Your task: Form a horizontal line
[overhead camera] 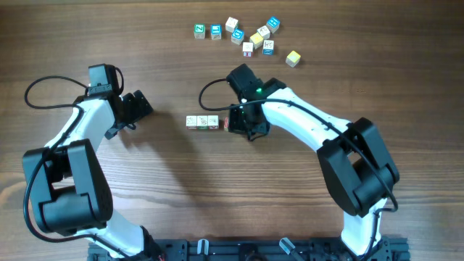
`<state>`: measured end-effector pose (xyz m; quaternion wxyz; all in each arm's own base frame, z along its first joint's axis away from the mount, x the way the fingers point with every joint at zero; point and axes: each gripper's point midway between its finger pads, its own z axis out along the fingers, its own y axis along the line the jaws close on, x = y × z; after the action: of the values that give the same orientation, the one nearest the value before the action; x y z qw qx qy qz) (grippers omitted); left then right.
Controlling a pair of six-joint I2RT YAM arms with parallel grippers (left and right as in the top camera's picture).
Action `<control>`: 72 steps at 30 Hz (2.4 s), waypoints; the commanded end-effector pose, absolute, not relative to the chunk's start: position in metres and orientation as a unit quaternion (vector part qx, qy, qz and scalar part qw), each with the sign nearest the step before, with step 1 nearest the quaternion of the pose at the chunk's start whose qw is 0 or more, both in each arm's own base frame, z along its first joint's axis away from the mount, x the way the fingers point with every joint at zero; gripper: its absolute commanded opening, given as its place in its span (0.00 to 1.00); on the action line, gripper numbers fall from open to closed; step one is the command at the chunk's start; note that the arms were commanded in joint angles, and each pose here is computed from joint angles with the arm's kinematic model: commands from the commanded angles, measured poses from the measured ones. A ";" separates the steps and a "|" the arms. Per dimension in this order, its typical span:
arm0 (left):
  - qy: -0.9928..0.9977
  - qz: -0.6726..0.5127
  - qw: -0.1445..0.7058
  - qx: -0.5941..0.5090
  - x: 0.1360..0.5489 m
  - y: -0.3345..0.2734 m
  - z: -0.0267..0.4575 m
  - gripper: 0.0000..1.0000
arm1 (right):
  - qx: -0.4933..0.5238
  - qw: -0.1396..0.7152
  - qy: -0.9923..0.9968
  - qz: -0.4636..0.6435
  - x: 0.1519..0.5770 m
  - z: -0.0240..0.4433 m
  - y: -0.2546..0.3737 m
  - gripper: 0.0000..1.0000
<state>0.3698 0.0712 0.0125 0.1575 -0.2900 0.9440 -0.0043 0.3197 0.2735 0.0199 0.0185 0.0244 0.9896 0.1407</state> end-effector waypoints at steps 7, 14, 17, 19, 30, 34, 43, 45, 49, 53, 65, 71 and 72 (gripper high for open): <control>0.943 -0.001 0.154 -0.295 0.368 0.073 0.010 1.00 | 0.016 0.027 0.992 0.119 0.314 0.011 0.277 0.08; 0.943 -0.001 0.154 -0.295 0.368 0.073 0.010 1.00 | 0.016 0.102 0.986 0.135 0.347 0.019 0.288 0.08; 0.943 -0.001 0.154 -0.295 0.368 0.073 0.010 1.00 | 0.019 0.122 0.983 0.133 0.356 0.021 0.288 0.08; 0.943 -0.001 0.154 -0.295 0.368 0.073 0.010 1.00 | 0.020 0.111 0.986 0.124 0.350 0.018 0.284 0.08; 0.943 -0.001 0.154 -0.295 0.368 0.073 0.010 1.00 | 0.001 0.283 0.947 0.151 0.441 0.092 0.298 0.05; 0.943 -0.001 0.154 -0.294 0.368 0.073 0.010 1.00 | -0.003 0.280 0.943 0.177 0.463 0.175 0.287 0.05; 0.943 -0.001 0.154 -0.295 0.368 0.073 0.010 1.00 | -0.064 0.165 0.975 0.135 0.437 0.061 0.316 0.11; 0.943 -0.001 0.154 -0.295 0.368 0.073 0.010 1.00 | -0.071 0.156 0.979 0.106 0.433 0.032 0.320 0.15; 0.943 -0.001 0.154 -0.295 0.368 0.073 0.010 1.00 | -0.071 0.160 0.979 0.101 0.439 0.013 0.323 0.10; 0.943 -0.001 0.155 -0.295 0.368 0.073 0.010 1.00 | -0.065 0.201 0.969 0.128 0.457 0.023 0.336 0.05; 0.943 -0.001 0.154 -0.295 0.368 0.073 0.010 1.00 | -0.061 0.134 0.985 0.089 0.424 0.002 0.318 0.04; 0.943 -0.001 0.154 -0.295 0.368 0.073 0.010 1.00 | -0.052 0.074 0.990 0.107 0.400 -0.003 0.320 0.04; 0.943 -0.001 0.154 -0.295 0.368 0.073 0.010 1.00 | -0.052 0.072 0.990 0.109 0.399 -0.003 0.320 0.04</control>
<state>0.3698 0.0712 0.0125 0.1575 -0.2900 0.9440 -0.0043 0.4099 0.3155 0.0065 0.0985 -0.0557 0.9890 0.0957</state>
